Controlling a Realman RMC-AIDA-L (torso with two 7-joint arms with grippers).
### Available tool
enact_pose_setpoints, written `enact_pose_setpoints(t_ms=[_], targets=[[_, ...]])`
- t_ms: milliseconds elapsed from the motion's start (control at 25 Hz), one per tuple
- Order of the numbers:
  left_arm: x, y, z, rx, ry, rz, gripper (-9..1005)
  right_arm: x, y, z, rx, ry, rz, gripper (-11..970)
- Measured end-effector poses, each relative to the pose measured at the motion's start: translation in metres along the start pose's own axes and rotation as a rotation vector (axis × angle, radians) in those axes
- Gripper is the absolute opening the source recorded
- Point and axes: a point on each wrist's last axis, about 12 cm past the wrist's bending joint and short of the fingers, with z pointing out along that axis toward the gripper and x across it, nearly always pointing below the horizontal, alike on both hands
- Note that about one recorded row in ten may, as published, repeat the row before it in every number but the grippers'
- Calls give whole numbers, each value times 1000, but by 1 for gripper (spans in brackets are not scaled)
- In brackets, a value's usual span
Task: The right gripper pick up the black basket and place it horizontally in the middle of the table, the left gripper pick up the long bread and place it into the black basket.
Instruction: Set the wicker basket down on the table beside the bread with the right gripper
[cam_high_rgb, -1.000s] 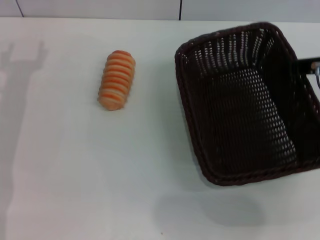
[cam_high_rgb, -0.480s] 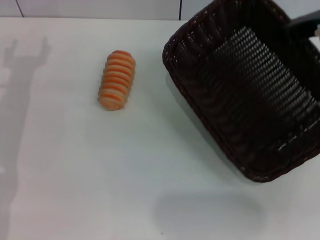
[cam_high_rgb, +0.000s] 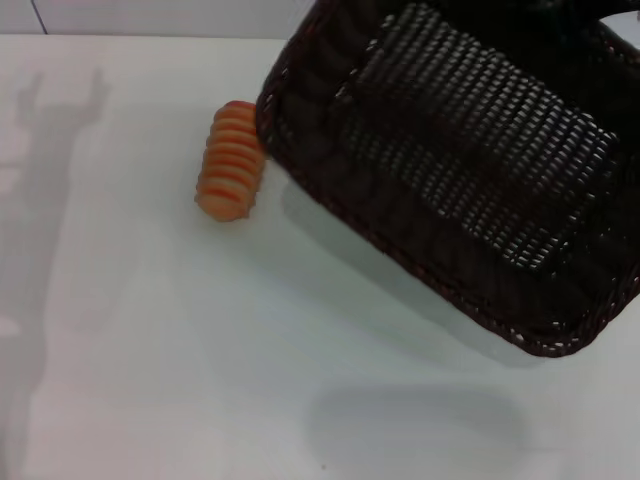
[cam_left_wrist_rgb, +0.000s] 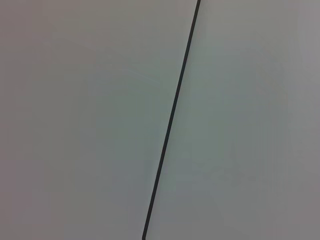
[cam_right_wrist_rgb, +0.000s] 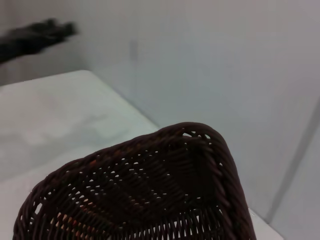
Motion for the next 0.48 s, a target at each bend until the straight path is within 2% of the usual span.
enact_pose_setpoints(t_ms=[280, 480], targets=[[1, -2, 0, 0, 1, -12, 794, -19, 20, 0, -195, 34, -156, 156], [1, -2, 0, 0, 1, -13, 792, -22, 30, 9, -286, 98, -221, 157]])
